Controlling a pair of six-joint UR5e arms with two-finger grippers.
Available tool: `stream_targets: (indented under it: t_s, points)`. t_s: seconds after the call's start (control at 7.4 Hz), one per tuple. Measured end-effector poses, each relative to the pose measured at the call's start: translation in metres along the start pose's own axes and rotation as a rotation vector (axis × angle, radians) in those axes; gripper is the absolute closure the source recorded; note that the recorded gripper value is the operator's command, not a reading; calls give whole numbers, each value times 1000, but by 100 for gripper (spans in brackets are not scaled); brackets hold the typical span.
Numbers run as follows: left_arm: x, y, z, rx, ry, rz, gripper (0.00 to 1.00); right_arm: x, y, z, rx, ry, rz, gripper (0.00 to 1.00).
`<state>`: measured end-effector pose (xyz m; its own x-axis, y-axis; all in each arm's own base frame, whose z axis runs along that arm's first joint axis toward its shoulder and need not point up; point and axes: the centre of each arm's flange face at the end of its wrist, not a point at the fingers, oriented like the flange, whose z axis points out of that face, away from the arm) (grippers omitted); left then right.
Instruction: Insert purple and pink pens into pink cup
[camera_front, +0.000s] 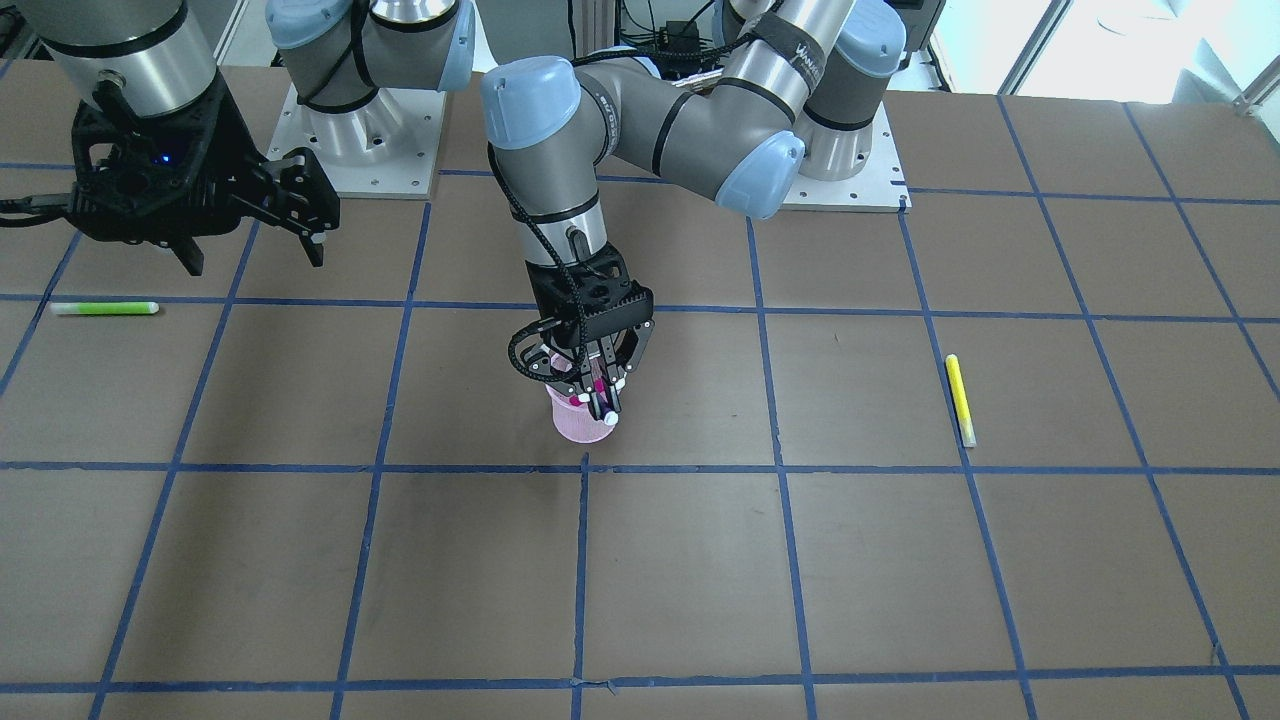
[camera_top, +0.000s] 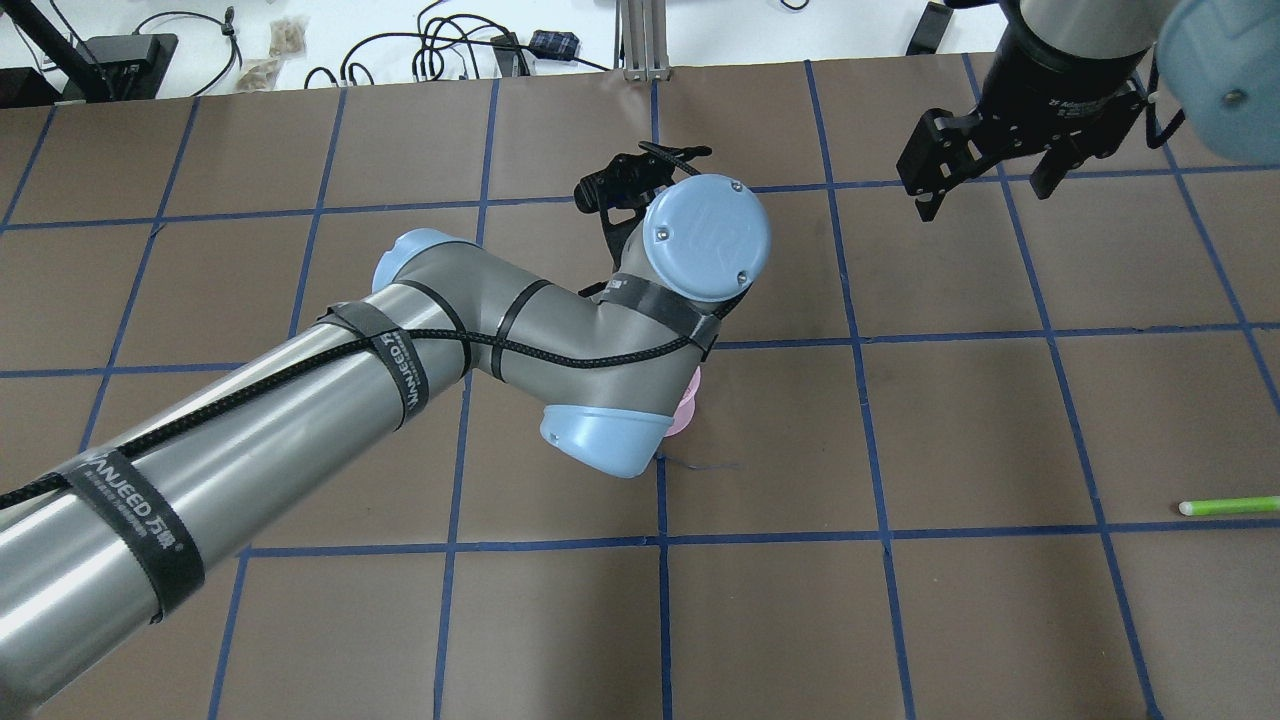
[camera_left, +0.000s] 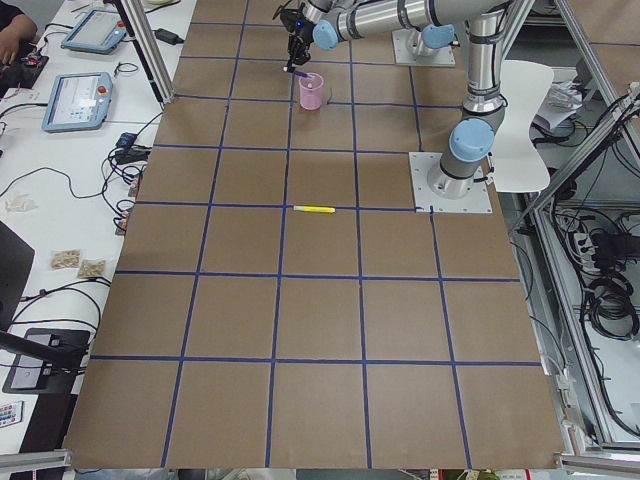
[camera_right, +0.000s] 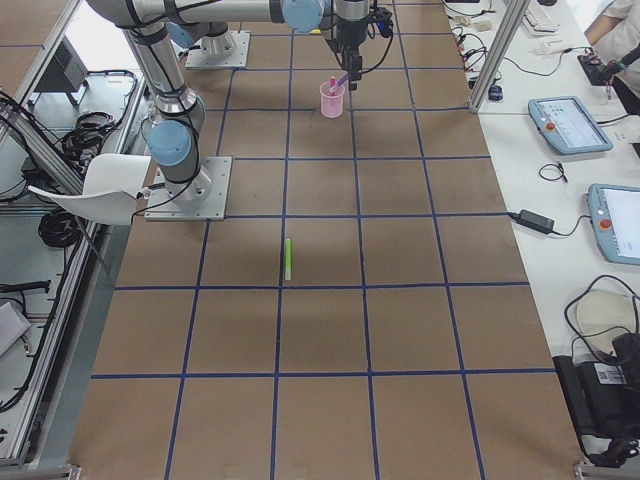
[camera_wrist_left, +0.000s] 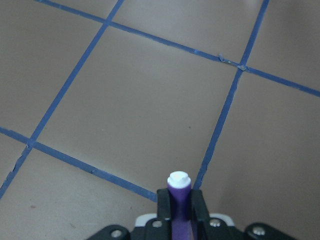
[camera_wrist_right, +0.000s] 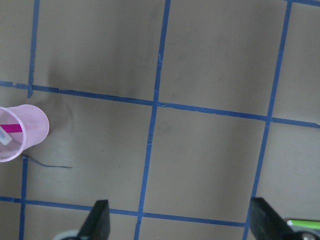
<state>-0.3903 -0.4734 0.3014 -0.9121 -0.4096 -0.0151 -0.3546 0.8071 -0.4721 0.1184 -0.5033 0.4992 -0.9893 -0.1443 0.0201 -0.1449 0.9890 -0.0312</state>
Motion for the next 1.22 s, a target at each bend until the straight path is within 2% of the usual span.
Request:
stream_targets:
  t_s: [0.14,0.41,0.68,0.81,1.08,1.22]
  points:
    - [-1,3,3,5,-13,3,91,-2,-1,0,7,-26,15,0]
    - [-1,6,4,6,-18,1,48,-4,-1,1,11,-38,70,0]
    - [1,10,3,3,-14,-9,12,-4,-1,1,13,-39,99,0]
    - [2,12,2,2,-11,-18,0,-4,-1,1,13,-39,101,0]
    - [4,6,-8,-6,17,4,0,-4,-1,1,14,-38,100,0]
    - [3,0,-18,-31,49,62,0,-4,-1,1,14,-38,100,0]
